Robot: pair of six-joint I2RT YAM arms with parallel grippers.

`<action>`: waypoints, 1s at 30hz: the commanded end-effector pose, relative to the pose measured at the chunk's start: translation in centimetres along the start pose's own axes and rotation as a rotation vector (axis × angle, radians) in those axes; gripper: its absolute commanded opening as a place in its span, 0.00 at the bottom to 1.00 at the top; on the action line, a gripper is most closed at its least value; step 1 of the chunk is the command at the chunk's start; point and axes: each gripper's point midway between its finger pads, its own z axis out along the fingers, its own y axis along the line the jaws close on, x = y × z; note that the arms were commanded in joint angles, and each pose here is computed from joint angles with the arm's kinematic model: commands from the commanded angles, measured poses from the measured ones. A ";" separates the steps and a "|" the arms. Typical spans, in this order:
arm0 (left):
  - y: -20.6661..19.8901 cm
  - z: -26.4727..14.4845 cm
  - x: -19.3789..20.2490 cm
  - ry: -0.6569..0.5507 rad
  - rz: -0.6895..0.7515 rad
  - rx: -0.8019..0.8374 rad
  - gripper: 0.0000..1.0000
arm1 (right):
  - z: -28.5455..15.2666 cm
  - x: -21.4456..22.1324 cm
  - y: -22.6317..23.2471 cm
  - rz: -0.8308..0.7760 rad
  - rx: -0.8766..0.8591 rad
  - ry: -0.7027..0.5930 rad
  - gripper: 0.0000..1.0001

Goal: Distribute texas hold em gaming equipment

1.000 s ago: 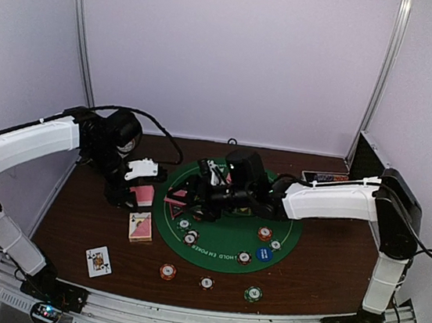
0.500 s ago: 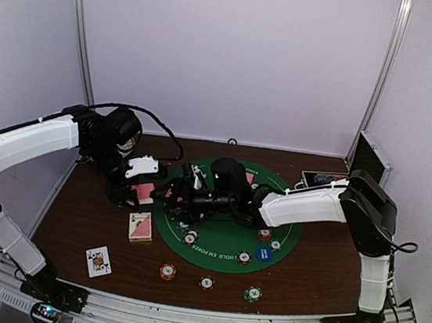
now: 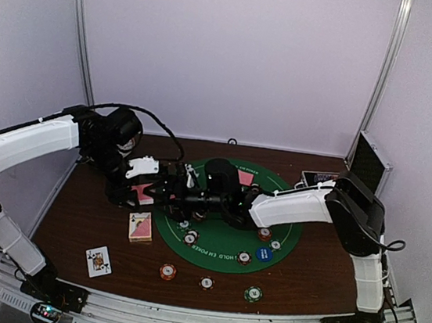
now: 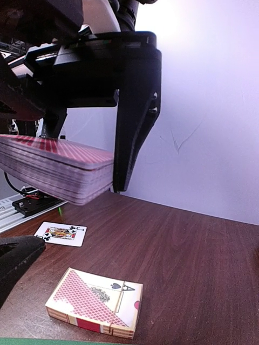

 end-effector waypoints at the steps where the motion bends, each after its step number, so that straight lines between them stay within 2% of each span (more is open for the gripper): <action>1: 0.0 -0.5 -1.0 -0.033 0.025 -0.020 0.31 | 1.1 -0.4 0.8 -0.007 -0.046 -0.003 0.76; 12: -0.2 -0.8 -0.4 -0.023 0.049 -0.037 0.31 | 2.4 -0.6 -0.4 0.025 -0.044 0.010 0.68; 19: -0.2 -1.1 -0.5 -0.032 0.052 -0.042 0.31 | 1.2 0.1 -2.3 0.028 0.069 0.020 0.63; 30: -0.5 -1.4 -0.8 -0.051 0.054 -0.036 0.31 | -0.7 0.8 -2.5 0.020 0.107 0.032 0.53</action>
